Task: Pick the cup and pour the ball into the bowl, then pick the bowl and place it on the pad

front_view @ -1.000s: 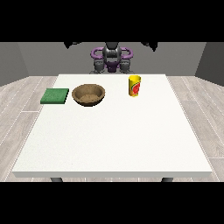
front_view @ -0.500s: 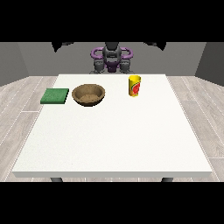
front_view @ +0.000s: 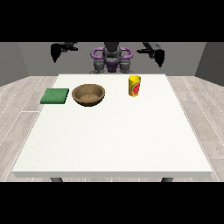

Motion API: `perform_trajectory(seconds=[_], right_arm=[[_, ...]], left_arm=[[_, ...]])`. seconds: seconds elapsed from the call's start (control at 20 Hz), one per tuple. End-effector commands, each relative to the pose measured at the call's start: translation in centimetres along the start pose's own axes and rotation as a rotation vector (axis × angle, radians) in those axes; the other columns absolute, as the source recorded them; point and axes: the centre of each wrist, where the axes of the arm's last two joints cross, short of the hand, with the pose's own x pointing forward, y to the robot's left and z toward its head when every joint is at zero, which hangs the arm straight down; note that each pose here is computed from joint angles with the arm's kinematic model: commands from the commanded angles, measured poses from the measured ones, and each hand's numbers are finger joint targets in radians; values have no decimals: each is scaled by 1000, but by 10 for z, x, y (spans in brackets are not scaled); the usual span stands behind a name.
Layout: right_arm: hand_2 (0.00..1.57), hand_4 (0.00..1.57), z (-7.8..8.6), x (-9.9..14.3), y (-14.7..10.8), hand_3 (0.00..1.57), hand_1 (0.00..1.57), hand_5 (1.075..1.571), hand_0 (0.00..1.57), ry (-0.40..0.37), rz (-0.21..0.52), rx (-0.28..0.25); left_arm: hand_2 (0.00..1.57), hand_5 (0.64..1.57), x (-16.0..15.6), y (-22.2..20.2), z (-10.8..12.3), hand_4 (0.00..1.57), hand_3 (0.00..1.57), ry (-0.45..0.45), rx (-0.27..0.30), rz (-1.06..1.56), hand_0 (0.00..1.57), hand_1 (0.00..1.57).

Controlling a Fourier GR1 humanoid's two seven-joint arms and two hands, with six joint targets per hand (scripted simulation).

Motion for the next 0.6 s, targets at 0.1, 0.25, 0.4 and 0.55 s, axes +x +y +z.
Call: perform_trajectory(seconds=[0.1,0.25,0.4,0.55], right_arm=[[0,0,-9,-5,6,0,0,1571,0,-31,-11,27],[0,0,-6,-9,10,0,0,1571,0,-58,-3,36],[0,0,-27,4,-11,0,0,1570,0,-140,-3,29],[0,0,-24,8,1,0,0,1570,0,-134,-15,61]], left_arm=[[0,1518,-49,-40,16,0,0,-8,1,-14,0,0],[0,1517,-67,-23,6,0,0,-32,52,-14,0,0],[0,1528,-76,-42,2,0,0,-119,40,-31,0,0],[0,1517,-102,-42,13,0,0,-102,86,-58,0,0]])
